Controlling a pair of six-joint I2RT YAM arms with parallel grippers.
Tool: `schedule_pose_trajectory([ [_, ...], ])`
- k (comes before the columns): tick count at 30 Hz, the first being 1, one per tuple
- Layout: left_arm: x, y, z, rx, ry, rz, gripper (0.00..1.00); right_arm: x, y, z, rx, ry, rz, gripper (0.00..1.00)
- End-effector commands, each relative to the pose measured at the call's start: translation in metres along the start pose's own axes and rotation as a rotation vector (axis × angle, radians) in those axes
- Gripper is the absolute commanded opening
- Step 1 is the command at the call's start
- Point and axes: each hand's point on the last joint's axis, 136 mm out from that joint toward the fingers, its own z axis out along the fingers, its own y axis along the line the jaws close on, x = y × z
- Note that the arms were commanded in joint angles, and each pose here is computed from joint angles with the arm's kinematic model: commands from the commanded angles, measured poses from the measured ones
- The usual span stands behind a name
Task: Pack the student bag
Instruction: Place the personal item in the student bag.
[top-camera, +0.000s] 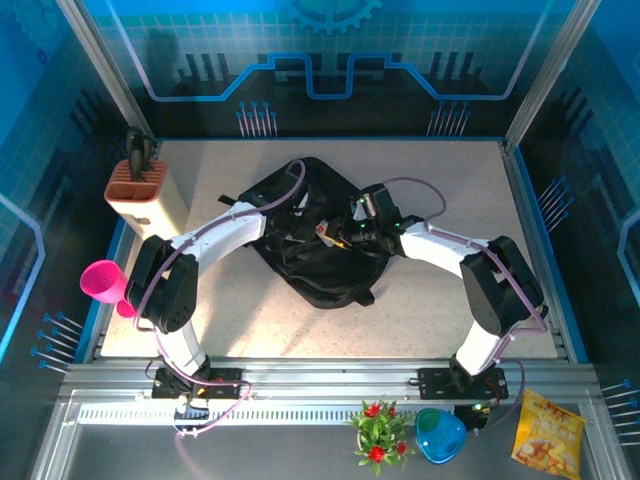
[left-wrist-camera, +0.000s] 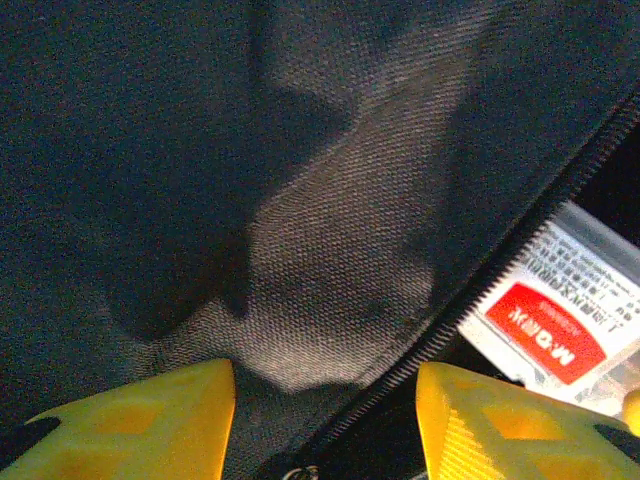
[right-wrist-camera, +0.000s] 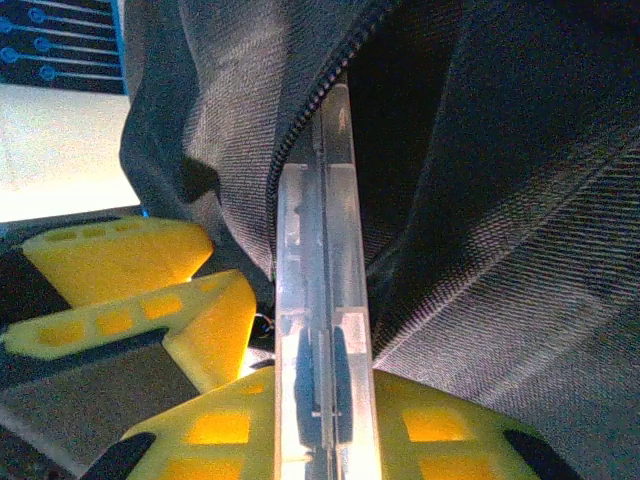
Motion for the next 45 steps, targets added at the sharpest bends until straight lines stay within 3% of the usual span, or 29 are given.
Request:
schedule_pose_trajectory([
  [1, 0.001, 0.011, -0.010, -0.029, -0.002, -0.026, 0.51, 0.000, 0.016, 0.002, -0.113, 0.015, -0.075, 0.10],
  [11, 0.013, -0.004, -0.008, 0.077, 0.022, 0.078, 0.56, -0.007, 0.038, -0.012, -0.234, -0.018, -0.110, 0.11],
  [21, 0.002, 0.024, -0.001, -0.090, -0.016, 0.024, 0.47, -0.011, 0.024, -0.003, -0.205, -0.026, -0.047, 0.15],
  [28, 0.000, 0.038, -0.001, -0.116, -0.039, -0.045, 0.42, -0.021, -0.006, 0.013, -0.032, -0.036, 0.068, 0.38],
  [32, 0.003, 0.038, 0.002, -0.110, -0.024, -0.052, 0.41, -0.019, -0.012, 0.001, 0.039, -0.065, 0.067, 0.57],
  [35, 0.005, 0.036, 0.002, -0.093, -0.017, -0.055, 0.41, -0.012, -0.016, -0.014, 0.059, -0.074, 0.061, 0.63],
  [40, 0.004, 0.030, 0.001, -0.059, -0.016, -0.054, 0.42, 0.006, -0.007, -0.031, 0.009, -0.040, 0.008, 0.61],
  [45, 0.005, 0.026, 0.001, -0.040, -0.011, -0.056, 0.42, 0.014, 0.007, -0.034, -0.017, -0.017, -0.038, 0.46],
])
